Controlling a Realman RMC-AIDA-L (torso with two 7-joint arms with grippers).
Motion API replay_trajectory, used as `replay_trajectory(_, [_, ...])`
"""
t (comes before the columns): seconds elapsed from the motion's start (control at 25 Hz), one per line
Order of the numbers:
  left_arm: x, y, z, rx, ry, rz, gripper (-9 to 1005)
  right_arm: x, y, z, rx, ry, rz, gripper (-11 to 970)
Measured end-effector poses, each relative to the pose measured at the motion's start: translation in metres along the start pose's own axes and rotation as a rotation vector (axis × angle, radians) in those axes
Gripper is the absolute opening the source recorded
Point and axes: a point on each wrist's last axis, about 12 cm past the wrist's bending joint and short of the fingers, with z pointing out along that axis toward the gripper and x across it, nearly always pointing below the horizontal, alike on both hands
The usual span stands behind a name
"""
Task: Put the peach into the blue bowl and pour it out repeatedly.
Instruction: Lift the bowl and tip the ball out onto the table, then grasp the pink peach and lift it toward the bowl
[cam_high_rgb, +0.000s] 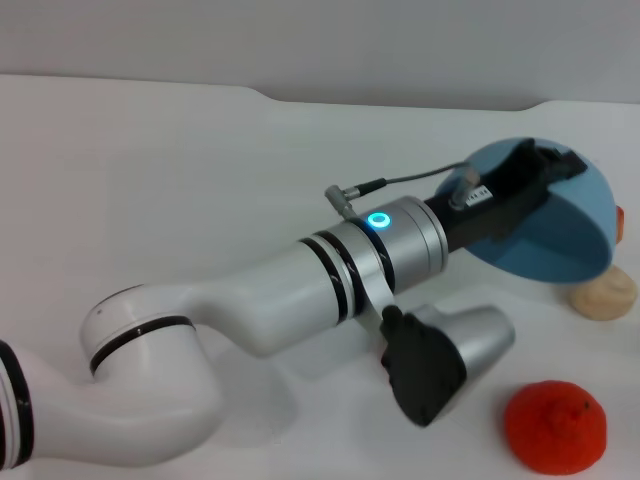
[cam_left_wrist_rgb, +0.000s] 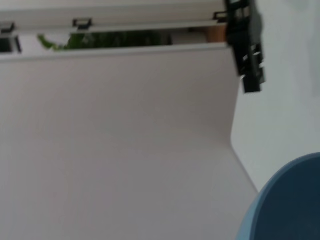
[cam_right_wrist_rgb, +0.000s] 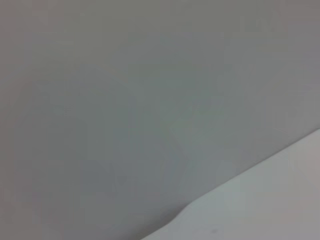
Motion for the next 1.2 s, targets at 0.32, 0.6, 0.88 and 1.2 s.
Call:
replay_trajectory(0.32, [0.055, 0.018, 0.009, -0.081, 0.298, -0.626, -1, -0.002, 0.023, 0.016, -0.216, 0.180, -0.007, 391])
replay_trajectory(0.6, [0.102, 0.024, 0.014, -0.088, 0.468, -1.228, -2, 0.007, 0.065, 0.071, -0.400, 0.557, -0.015, 392])
replay_trajectory(0.88, [0.116, 0.011, 0.011, -0.054, 0.511, -1.503, -1, 0.025, 0.110, 0.121, -0.494, 0.804, -0.185, 428])
replay_trajectory(1.2, [0.114, -0.005, 0.001, -0.035, 0.549, -1.564, -1, 0.042, 0.134, 0.154, -0.460, 0.871, -0.298, 528])
